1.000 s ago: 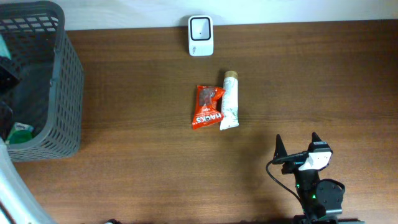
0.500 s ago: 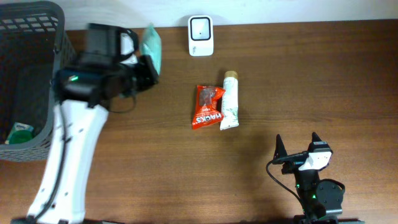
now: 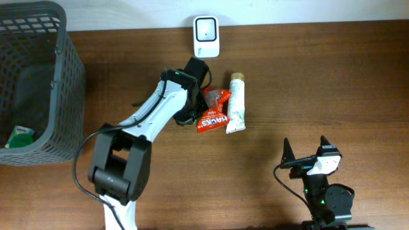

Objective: Scan the item barcode
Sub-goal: 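Carry the mint-green packet out and place it left of the red bag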

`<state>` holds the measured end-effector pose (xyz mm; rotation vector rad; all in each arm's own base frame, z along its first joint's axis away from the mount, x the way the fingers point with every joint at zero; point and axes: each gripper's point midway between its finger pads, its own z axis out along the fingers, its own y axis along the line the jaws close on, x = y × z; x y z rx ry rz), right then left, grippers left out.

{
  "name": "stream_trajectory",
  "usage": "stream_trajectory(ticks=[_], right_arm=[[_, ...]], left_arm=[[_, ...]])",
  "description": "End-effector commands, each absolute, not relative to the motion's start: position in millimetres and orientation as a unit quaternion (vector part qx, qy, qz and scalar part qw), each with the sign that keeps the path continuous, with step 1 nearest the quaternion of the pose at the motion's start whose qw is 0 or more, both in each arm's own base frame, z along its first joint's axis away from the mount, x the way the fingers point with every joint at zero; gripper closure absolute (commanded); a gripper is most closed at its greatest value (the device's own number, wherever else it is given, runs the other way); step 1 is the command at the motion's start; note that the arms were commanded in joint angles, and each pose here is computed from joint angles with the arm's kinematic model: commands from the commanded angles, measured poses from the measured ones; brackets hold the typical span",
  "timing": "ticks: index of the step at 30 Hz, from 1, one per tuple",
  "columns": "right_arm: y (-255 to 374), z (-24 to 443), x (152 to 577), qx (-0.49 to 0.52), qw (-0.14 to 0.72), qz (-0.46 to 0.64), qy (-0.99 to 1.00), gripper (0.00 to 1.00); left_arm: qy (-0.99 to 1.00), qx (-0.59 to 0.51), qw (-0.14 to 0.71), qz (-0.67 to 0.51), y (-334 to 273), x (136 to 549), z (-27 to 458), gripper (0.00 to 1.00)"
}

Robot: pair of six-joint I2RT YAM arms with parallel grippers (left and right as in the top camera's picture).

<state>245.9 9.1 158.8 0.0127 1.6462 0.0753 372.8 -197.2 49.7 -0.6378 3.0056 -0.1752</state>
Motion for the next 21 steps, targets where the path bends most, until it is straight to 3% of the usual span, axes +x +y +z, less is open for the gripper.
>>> stream_trajectory(ticks=[1,2,3,7,12,16,20,21], right_arm=[[6.5,155.4,246.1,0.012,0.678,0.030,0.735,0.01],[6.5,155.4,246.1,0.012,0.678,0.030,0.735,0.02],[6.5,155.4,246.1,0.012,0.678,0.030,0.735,0.02],[6.5,155.4,246.1,0.012,0.678,0.030,0.735,0.01],[6.5,155.4,246.1,0.012,0.678,0.030,0.735,0.01],[6.5,155.4,246.1,0.012,0.678,0.030,0.735,0.02],[6.5,155.4,246.1,0.012,0.678,0.030,0.735,0.01],[6.4,155.4,246.1,0.012,0.678,0.030,0.735,0.01]], left_arm=[[0.978,-0.198,0.025,-0.055,-207.6,367.3,43.0,0.56],[0.981,-0.186,0.027,-0.056,-211.9,365.9,43.2,0.31],[0.984,-0.165,0.031,-0.059,-214.8,367.2,44.3,0.20],[0.990,-0.096,0.047,-0.094,-224.9,383.9,77.9,0.23],[0.988,0.001,0.101,-0.112,-226.8,403.7,168.8,0.31],[0.985,-0.014,0.167,-0.045,-178.4,415.9,233.8,0.31],[0.969,-0.087,0.232,-0.006,-100.5,417.1,304.9,0.19],[0.963,-0.097,0.251,-0.011,-86.3,419.0,318.7,0.11]])
